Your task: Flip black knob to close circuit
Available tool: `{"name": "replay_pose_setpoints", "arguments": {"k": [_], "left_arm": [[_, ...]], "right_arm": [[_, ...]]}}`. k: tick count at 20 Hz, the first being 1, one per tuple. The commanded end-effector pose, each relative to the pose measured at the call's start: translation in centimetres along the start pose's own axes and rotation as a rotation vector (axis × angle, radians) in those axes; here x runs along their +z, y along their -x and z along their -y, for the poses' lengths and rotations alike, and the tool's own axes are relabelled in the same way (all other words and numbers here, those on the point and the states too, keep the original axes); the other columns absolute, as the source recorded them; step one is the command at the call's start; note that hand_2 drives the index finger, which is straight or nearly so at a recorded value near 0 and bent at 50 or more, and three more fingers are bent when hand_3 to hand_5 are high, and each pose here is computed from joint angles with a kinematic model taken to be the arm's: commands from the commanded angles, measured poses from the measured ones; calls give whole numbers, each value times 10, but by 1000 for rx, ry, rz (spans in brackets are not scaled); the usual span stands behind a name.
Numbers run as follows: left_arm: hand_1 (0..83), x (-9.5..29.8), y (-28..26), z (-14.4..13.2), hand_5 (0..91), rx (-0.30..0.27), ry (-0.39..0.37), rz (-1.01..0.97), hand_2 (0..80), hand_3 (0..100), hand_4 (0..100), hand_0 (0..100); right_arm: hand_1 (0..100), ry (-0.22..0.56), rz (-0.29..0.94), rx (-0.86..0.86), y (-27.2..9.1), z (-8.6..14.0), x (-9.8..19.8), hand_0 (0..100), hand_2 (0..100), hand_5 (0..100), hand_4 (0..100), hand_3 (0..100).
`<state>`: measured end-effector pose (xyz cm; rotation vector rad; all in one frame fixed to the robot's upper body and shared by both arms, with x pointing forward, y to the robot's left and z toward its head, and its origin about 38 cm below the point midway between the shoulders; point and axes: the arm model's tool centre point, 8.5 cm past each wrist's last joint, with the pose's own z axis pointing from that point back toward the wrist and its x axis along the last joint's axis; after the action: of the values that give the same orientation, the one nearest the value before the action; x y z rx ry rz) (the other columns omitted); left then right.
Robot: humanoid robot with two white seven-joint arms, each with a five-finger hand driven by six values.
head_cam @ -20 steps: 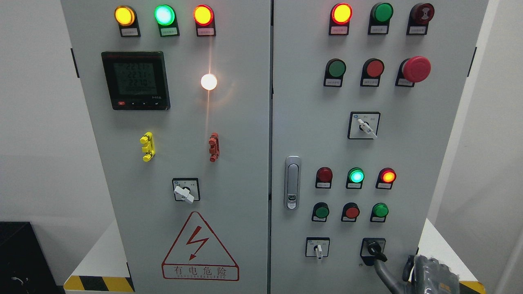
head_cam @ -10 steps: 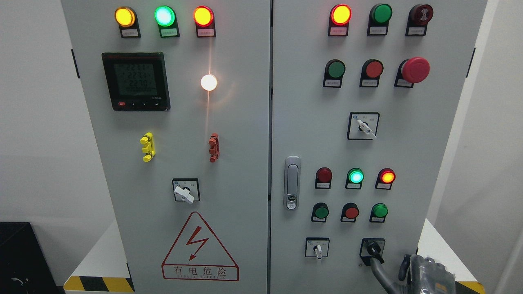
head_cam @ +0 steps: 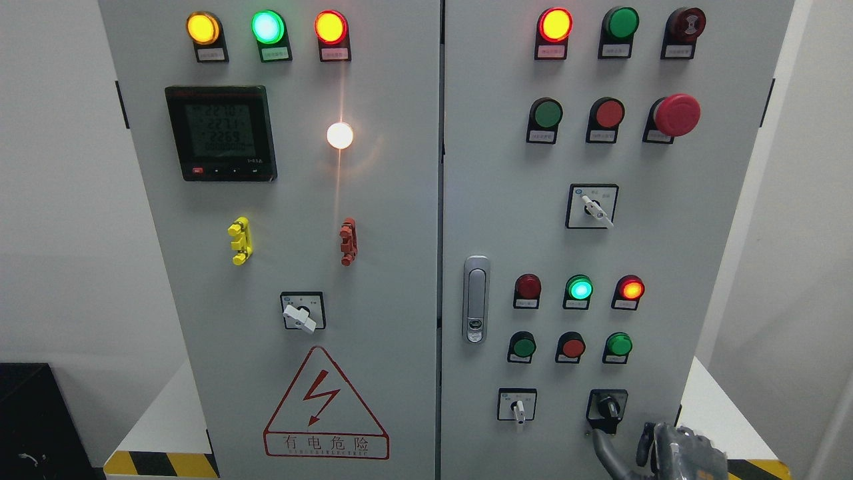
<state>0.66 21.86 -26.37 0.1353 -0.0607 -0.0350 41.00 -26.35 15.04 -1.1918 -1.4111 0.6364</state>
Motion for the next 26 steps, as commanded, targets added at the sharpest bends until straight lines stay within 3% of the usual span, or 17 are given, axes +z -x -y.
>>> {"name": "replay_pose_setpoints", "arguments": {"k": [1, 8, 10, 16, 18, 19, 26], "left_arm": [[556, 0, 5, 2, 0, 3, 4, 5, 0, 0, 0, 120], [556, 0, 4, 2, 0, 3, 4, 6, 0, 0, 0, 120], [556, 0, 4, 2, 0, 3, 4, 6, 0, 0, 0, 120], [556, 0, 5, 2, 0, 3, 4, 5, 0, 0, 0, 120], [556, 0, 5, 2, 0, 3, 4, 5, 0, 0, 0, 120], [556, 0, 5, 2, 0, 3, 4, 5, 0, 0, 0, 120], [556, 0, 5, 2, 0, 3, 4, 5, 0, 0, 0, 120]], "right_arm": [[29, 13, 42, -68, -13, 7, 20, 0, 781, 1000, 946, 1000], [61, 17, 73, -329, -23, 17, 48, 0, 703, 1000, 907, 1000], [63, -6, 70, -434, -22, 16, 60, 0, 668, 931, 889, 982], [76, -63, 51, -724, -12, 11, 86, 0, 455, 586, 659, 712], [66, -67, 71, -864, -12, 12, 91, 0, 338, 429, 501, 506], [65, -72, 71, -917, -11, 12, 94, 0, 316, 387, 459, 460], [59, -76, 134, -1141, -6, 14, 116, 0, 141, 143, 246, 273]]}}
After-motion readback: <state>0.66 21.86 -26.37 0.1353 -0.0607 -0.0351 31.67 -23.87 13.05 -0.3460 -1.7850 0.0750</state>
